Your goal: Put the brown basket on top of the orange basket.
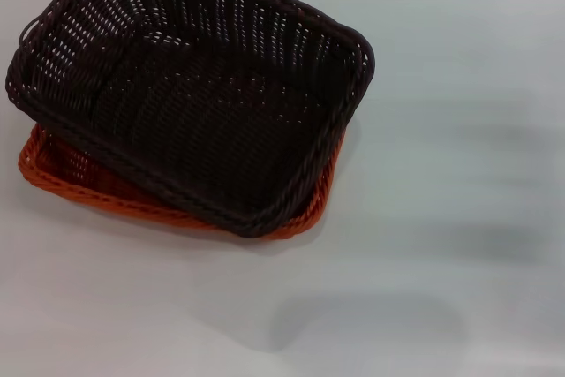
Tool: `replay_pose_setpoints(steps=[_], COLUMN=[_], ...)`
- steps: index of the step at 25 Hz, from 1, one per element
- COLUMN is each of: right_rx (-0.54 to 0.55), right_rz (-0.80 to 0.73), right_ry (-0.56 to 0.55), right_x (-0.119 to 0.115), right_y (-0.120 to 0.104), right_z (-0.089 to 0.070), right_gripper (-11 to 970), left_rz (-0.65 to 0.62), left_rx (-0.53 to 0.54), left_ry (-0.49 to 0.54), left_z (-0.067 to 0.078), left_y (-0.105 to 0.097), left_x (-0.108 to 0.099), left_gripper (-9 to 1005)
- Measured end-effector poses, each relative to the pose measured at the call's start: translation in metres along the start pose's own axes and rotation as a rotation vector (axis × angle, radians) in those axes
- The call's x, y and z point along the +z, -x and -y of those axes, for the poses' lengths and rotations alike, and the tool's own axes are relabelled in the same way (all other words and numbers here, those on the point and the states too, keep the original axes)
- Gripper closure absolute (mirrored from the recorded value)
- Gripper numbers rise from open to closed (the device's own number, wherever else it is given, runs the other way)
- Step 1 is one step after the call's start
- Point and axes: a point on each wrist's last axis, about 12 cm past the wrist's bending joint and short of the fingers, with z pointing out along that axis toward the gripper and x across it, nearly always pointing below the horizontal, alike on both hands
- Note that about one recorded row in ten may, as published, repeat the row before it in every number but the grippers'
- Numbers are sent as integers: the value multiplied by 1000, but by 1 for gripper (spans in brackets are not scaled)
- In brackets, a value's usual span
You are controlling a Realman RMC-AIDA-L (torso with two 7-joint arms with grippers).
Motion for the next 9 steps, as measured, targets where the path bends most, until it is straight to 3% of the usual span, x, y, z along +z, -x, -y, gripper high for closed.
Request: replay_pose_setpoints(steps=[9], right_rx=[-8], right_rz=[19], right_ry=[-28], right_x=[-5], right_y=[1], right_z=[6], right_gripper=[280], left_rz=[-4], left_rx=[2], left_ry=[-5], left_z=[1], left_y=[-1], left_x=[0], left_gripper=[272])
